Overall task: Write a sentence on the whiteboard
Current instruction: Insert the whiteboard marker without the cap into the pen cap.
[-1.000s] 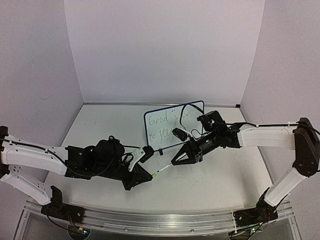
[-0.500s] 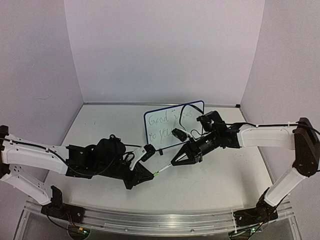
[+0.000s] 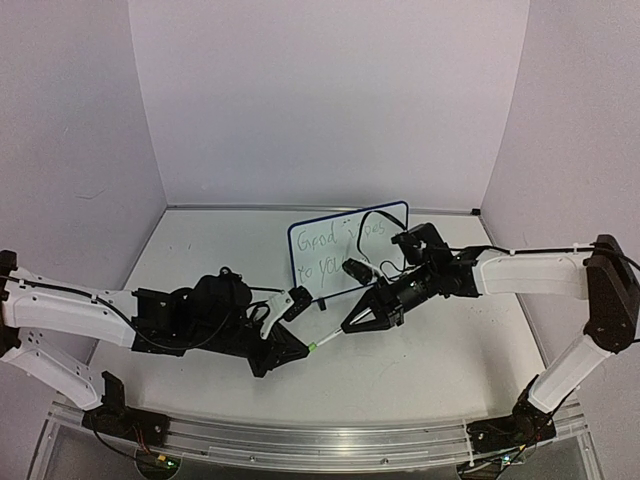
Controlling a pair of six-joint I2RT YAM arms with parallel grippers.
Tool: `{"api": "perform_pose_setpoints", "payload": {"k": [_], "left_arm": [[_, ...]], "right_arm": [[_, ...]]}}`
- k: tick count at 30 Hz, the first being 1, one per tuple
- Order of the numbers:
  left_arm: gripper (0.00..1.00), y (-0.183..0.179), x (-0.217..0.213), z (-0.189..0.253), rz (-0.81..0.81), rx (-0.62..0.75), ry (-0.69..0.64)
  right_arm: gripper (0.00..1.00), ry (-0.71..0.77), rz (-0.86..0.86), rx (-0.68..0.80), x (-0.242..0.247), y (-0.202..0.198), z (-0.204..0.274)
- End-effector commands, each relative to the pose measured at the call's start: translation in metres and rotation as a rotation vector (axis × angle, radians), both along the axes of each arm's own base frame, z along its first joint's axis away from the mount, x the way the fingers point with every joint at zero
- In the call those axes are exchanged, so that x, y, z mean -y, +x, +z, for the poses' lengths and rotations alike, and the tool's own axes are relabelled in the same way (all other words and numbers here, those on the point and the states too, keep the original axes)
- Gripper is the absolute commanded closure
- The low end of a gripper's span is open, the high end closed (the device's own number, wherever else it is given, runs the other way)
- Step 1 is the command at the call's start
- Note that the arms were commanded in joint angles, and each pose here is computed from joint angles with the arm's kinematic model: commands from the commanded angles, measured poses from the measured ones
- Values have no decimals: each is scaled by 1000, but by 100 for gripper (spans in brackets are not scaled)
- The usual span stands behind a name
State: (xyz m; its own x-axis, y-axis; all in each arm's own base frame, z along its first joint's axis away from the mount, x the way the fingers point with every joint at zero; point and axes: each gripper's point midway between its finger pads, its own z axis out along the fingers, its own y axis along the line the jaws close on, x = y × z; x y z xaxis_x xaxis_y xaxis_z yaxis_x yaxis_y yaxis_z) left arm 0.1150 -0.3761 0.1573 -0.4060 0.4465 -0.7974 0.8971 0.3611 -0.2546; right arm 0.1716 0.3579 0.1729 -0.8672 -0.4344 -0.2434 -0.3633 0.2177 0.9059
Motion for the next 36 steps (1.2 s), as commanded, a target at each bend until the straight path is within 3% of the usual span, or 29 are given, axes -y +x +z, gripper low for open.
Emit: {"api": "perform_pose_setpoints", "payload": {"k": [1, 36], "left_arm": [[100, 2, 15, 27, -20, 31, -72], [100, 8, 62, 86, -94, 109, -257]], "right_arm": [[100, 38, 33, 32, -9, 0, 11], [100, 128, 129, 50, -12, -22, 40]]}}
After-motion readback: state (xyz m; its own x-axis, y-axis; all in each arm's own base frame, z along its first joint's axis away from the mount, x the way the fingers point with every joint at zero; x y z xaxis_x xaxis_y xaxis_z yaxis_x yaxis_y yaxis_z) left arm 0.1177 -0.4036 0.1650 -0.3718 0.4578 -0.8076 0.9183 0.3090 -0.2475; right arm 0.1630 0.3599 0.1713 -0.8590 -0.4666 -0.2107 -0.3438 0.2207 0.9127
